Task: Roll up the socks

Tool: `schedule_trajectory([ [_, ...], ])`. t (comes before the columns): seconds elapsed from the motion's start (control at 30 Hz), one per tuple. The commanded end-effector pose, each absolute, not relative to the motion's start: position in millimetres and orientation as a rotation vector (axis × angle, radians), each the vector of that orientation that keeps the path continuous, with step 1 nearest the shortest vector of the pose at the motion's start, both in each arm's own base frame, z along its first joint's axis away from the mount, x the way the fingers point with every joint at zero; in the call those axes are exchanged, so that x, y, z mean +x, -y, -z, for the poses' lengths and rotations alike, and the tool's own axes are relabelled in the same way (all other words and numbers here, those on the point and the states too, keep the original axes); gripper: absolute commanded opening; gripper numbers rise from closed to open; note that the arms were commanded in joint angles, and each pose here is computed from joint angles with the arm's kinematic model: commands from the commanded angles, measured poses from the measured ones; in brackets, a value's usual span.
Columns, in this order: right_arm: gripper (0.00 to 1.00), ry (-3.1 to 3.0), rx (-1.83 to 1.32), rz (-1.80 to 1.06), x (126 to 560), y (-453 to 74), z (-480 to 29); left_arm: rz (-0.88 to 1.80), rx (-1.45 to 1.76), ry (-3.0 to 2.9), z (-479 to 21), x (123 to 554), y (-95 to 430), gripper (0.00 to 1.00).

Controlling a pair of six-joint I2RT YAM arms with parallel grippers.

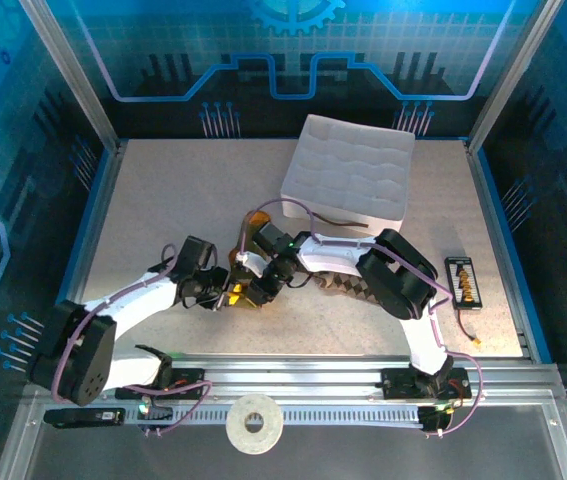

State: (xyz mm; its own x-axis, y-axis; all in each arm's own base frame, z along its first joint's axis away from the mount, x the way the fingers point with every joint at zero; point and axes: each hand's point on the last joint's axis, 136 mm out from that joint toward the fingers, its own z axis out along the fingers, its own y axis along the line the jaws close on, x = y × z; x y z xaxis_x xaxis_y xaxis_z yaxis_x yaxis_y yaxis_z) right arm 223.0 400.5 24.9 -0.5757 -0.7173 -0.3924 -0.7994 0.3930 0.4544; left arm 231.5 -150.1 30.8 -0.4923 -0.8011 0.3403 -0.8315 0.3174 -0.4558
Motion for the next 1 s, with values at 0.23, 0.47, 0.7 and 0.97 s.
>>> schedule_trajectory([
  [0.23, 0.55, -1.802, -1.545, -0.502, 221.0, -376.4, -89.5, -0.717, 1.552, 2.556, -11.0, 221.8, 137.7, 0.18],
  [0.47, 0.59, -1.455, -1.821, -0.098, 198.8, -378.1, -67.3, -0.693, 1.524, 2.567, -12.4, 223.1, 138.4, 0.18],
  [0.7, 0.57, -1.376, -1.823, 0.086, 217.2, -405.5, -55.9, -0.676, 1.499, 2.573, -12.3, 224.7, 139.4, 0.18],
  [0.97, 0.33, -1.511, -1.824, 0.111, 225.5, -406.6, -21.6, -0.687, 1.471, 2.577, -16.0, 226.2, 142.2, 0.19],
])
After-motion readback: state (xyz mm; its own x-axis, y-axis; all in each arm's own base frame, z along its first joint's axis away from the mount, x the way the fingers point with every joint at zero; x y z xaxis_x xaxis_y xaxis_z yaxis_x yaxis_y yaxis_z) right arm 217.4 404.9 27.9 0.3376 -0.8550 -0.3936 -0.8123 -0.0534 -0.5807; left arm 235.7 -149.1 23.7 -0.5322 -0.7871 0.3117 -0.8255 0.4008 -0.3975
